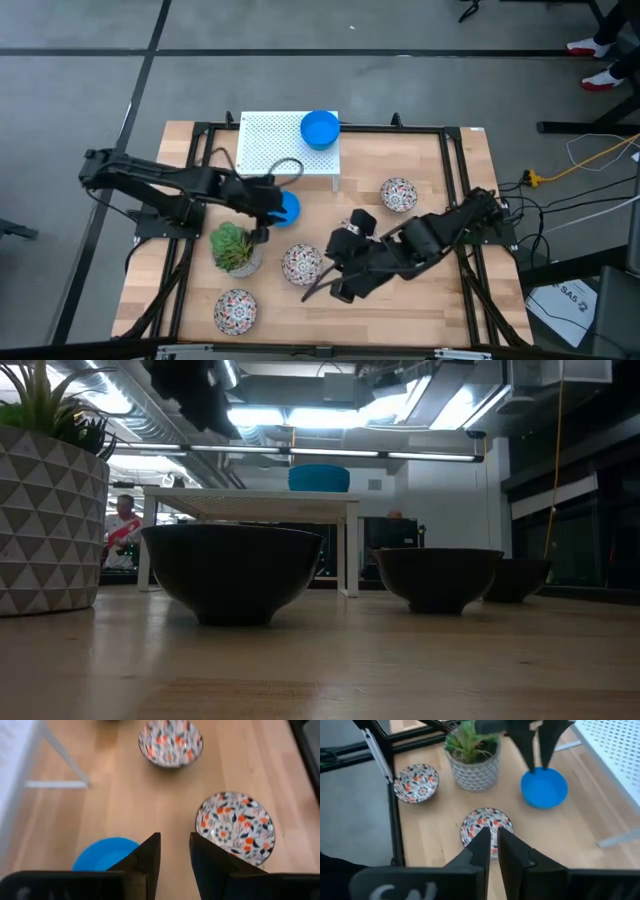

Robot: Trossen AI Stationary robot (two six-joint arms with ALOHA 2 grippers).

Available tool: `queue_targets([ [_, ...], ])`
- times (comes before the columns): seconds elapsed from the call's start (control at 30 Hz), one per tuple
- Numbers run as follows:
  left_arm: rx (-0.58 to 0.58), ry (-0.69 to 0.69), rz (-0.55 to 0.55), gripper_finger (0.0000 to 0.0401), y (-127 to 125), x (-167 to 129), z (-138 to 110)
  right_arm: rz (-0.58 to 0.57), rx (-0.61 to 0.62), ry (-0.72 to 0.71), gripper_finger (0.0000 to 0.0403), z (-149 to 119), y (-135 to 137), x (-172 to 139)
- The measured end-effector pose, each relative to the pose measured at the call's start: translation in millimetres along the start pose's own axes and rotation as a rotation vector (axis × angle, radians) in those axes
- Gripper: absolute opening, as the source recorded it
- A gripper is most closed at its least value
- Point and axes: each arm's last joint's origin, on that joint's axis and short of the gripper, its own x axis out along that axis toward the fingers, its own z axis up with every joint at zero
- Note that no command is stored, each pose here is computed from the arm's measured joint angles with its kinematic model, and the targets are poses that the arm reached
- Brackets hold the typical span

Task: Pick & Place Mini bowls
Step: Stack the blue bowl on the blue bowl on the shelf

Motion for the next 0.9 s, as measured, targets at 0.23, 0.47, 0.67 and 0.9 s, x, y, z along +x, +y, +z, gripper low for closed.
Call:
queue_targets([
  [0.23, -0.003, 0.137, -0.004, 0.0100, -11.0, 38.6, -6.3, -0.081, 0.015, 0.080, 0.0036, -10.3, -8.7, -5.4],
  [0.47, -0.025, 0.228, 0.045, 0.0100, -6.9, 64.8, -13.3, -0.091, 0.012, 0.092, 0.0036, -11.5, -9.7, -5.6],
  [0.67, -0.013, 0.319, 0.125, 0.0100, -3.3, 88.4, -23.1, -0.091, -0.005, 0.093, 0.0036, -11.6, -9.9, -5.6],
  [0.9, -0.001, 0.393, 0.147, 0.0100, -3.2, 106.1, -32.3, -0.117, -0.020, 0.111, 0.0036, -13.8, -12.3, -6.0],
])
